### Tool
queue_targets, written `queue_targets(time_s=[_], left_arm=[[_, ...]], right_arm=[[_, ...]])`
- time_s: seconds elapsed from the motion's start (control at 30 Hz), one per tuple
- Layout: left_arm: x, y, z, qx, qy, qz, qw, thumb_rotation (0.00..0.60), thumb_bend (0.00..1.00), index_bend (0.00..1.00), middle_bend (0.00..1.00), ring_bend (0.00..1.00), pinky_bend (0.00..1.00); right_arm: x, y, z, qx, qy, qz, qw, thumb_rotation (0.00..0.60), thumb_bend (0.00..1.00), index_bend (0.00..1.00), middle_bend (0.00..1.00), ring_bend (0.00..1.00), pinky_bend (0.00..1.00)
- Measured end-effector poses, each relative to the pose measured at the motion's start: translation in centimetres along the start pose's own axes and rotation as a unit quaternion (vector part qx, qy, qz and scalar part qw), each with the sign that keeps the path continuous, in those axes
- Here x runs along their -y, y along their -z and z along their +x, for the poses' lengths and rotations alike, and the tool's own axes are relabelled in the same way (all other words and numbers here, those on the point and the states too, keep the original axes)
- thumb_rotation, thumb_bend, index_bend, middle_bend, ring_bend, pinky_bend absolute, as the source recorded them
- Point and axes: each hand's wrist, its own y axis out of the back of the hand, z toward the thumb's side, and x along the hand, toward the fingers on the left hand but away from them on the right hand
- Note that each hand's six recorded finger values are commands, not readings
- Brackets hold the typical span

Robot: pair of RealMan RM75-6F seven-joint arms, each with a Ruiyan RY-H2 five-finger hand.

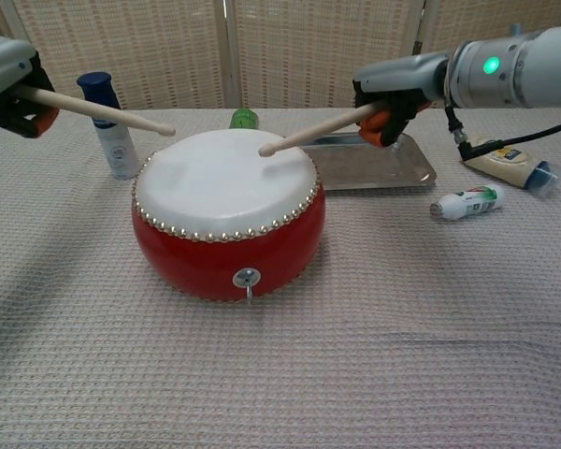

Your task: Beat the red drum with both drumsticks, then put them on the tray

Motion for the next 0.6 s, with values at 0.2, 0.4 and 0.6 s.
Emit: queue_targets(time_s=[0.2,0.4,0.6], left_arm=[[-2.2,1.8,-0.8,-0.011,-0.023,-0.019,0.9995,0.6,0.62,1.0,1.0,1.0,1.0],[-1.2,2.4,-1.3,-0.012,-0.006,-0.025,0.9996,0.6,0.62,1.0,1.0,1.0,1.0],[-0.4,2.7,-1.7,-0.011,0.005,-0.027,0.9996,0.6,0.62,1.0,1.0,1.0,1.0]], right_arm=[[2.0,-0.1,-1.2,0.01,-0.016,0.009,0.9998,0.6,0.82,1.0,1.0,1.0,1.0],[-1.1,0.7,-0.4,0.013,0.026,-0.057,0.998,0.6,0.82,1.0,1.0,1.0,1.0],[-1.9,3.7,-0.8,0.046,0.031,-0.067,0.9962,0.6,0.78,1.0,1.0,1.0,1.0]])
